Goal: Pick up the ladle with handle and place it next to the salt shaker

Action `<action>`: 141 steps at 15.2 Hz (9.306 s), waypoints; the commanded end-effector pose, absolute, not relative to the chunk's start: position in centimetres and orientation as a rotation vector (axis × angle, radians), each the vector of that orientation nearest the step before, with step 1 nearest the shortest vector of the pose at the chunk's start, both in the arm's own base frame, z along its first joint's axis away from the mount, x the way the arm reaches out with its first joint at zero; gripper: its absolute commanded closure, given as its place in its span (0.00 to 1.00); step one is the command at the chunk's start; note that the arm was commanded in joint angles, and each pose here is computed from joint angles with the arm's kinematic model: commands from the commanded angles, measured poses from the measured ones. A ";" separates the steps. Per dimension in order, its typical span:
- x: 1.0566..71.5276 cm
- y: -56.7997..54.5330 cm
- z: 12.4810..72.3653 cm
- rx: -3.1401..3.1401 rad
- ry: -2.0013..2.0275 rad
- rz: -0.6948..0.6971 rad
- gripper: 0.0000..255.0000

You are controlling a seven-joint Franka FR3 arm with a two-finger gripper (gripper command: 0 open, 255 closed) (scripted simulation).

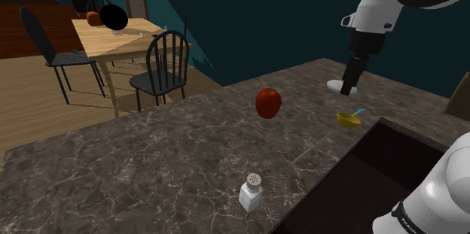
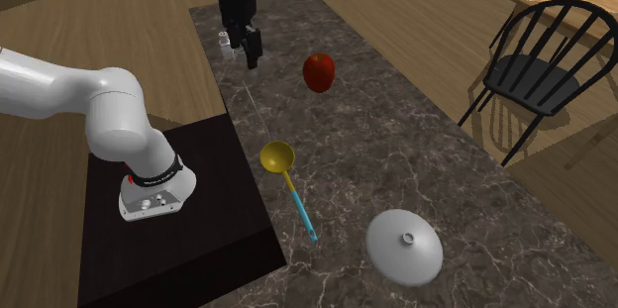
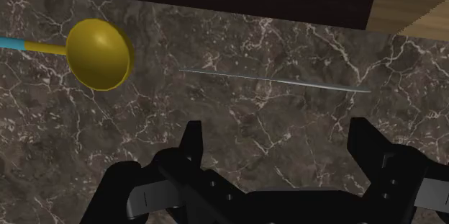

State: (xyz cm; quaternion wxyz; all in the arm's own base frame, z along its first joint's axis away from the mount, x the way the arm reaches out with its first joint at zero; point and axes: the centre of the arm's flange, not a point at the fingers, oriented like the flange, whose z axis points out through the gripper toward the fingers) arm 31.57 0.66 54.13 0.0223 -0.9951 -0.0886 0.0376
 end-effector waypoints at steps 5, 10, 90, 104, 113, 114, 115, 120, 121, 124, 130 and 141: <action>31.9 -5.3 52.0 -2.994 -0.389 0.131 0.00; 32.9 -12.4 48.7 -2.877 -0.524 0.148 0.00; 38.3 -13.3 50.5 -2.563 -0.821 0.184 1.00; 40.2 5.1 50.5 -2.563 -0.821 0.184 1.00; 41.5 16.9 50.5 -2.563 -0.821 0.184 1.00; 41.6 18.2 50.5 -2.563 -0.821 0.184 1.00; 41.7 19.6 50.5 -2.563 -0.821 0.184 1.00; 42.4 26.1 50.5 -2.563 -0.821 0.184 1.00; 42.6 27.4 50.5 -2.563 -0.821 0.184 1.00; 43.0 31.4 50.5 -2.563 -0.821 0.184 1.00; 43.8 39.3 50.5 -2.563 -0.821 0.184 1.00; 45.1 51.6 49.4 -2.563 -0.821 0.184 1.00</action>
